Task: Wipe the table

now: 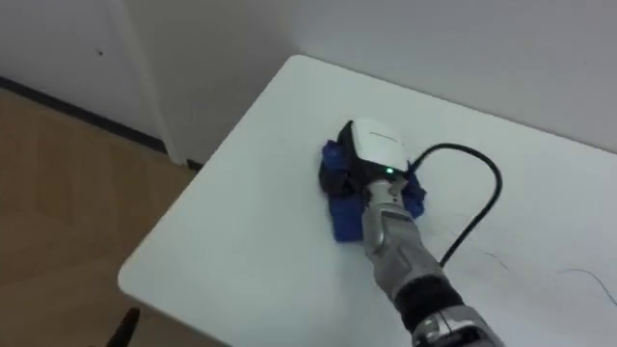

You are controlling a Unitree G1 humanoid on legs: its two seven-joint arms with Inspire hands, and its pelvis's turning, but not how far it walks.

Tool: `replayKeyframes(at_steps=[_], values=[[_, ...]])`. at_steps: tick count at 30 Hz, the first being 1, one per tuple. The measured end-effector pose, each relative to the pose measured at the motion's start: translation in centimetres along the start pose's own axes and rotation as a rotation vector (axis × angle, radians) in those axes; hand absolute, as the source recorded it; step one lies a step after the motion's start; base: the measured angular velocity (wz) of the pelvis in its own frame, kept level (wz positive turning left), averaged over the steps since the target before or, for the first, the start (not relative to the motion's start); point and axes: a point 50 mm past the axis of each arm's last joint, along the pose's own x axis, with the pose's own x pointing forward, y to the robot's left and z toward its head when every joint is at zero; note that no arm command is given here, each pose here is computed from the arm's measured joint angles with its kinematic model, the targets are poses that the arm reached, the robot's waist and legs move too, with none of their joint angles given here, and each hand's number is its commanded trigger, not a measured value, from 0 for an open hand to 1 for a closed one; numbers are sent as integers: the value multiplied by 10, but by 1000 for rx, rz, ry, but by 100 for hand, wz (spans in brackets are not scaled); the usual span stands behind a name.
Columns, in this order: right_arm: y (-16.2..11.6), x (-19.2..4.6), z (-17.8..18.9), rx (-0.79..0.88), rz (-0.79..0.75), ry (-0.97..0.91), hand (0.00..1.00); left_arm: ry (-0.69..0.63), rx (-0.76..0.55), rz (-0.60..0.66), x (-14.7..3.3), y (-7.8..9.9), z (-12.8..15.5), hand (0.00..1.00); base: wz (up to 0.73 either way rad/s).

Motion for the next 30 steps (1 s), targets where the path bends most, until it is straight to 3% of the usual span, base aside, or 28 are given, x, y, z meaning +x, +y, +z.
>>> replayKeyframes(at_steps=[4,7,9,12,16,20,24,28,30], values=[[9,-25,-35,21,-2,66,100,62,-70,53,-1,18,-22,0,27],[-2,-43,-74,-28,-21,156,100,92,-157,2,-9,-5,-29,0,36],[-8,-40,-78,-38,-22,183,100,102,-165,-21,-13,-15,-31,0,-21],[-13,-20,-55,-43,36,133,100,102,-166,-27,-14,-18,-30,0,-71],[-23,13,24,-84,41,-107,100,143,-169,-45,-18,-23,-41,0,-110],[-22,14,40,-120,45,-201,100,162,-180,-45,-20,-22,-43,0,5],[-4,-18,-2,-67,12,-111,100,216,-195,-26,-26,-18,-60,0,52],[5,-64,-59,-26,-83,61,100,208,-190,58,-24,3,-67,0,37],[5,-74,-74,-27,-98,121,100,184,-183,75,-22,9,-64,0,-3]])
